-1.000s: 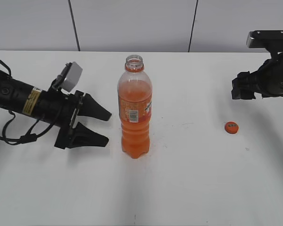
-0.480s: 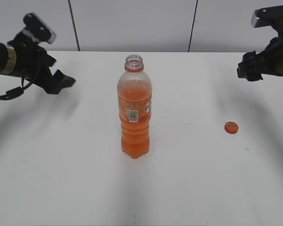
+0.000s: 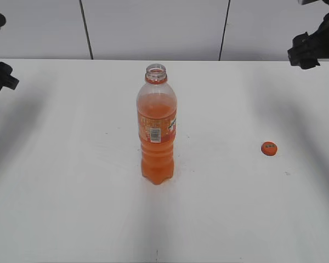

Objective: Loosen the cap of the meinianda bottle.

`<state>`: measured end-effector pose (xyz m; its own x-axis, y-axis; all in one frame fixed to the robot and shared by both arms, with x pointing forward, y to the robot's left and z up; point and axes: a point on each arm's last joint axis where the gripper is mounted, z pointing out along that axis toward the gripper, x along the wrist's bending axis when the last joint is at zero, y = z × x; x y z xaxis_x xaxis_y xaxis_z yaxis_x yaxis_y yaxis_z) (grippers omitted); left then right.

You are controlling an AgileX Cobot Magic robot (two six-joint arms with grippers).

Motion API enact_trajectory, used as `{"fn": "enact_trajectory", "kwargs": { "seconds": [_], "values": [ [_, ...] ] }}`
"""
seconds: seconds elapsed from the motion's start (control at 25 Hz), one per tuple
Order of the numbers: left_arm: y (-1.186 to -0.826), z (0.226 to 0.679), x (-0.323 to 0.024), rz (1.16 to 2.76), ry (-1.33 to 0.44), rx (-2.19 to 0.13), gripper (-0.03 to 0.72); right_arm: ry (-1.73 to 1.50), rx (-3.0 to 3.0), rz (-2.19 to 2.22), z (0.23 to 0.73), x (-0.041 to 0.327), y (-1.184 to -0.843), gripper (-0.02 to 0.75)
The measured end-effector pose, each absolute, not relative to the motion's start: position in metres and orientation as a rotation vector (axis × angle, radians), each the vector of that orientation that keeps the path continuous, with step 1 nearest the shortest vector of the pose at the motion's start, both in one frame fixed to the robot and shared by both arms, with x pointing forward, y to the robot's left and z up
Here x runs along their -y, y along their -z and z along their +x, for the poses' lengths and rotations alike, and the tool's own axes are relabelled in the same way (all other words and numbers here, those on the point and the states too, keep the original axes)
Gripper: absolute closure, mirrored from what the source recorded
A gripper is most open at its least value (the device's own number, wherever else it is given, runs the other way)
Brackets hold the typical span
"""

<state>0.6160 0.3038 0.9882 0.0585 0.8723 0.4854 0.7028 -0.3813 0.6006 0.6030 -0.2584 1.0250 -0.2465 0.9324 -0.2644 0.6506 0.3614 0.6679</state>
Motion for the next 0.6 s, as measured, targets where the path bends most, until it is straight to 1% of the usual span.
{"fn": "enact_trajectory", "kwargs": {
  "seconds": [0.12,0.24,0.36,0.48,0.6],
  "values": [
    [-0.986,0.604,-0.307,2.175,-1.070,-1.741,0.165,-0.486,-1.979,1.431,0.604,0.264,-1.036,0.153],
    [-0.978,0.593,-0.303,2.256,-0.861,-1.818,0.166,-0.398,-1.975,1.501,0.604,0.268,-1.049,0.153],
    [-0.977,0.580,-0.301,2.282,-0.685,-1.939,0.167,-0.318,-1.984,1.587,0.600,0.271,-1.058,0.153],
    [-0.982,0.572,-0.300,2.303,-0.563,-2.040,0.169,-0.269,-2.044,1.670,0.593,0.270,-1.062,0.153],
    [-0.996,0.563,-0.299,2.338,-0.498,-2.048,0.169,-0.263,-2.161,1.703,0.586,0.264,-1.062,0.153]
  ]
}}
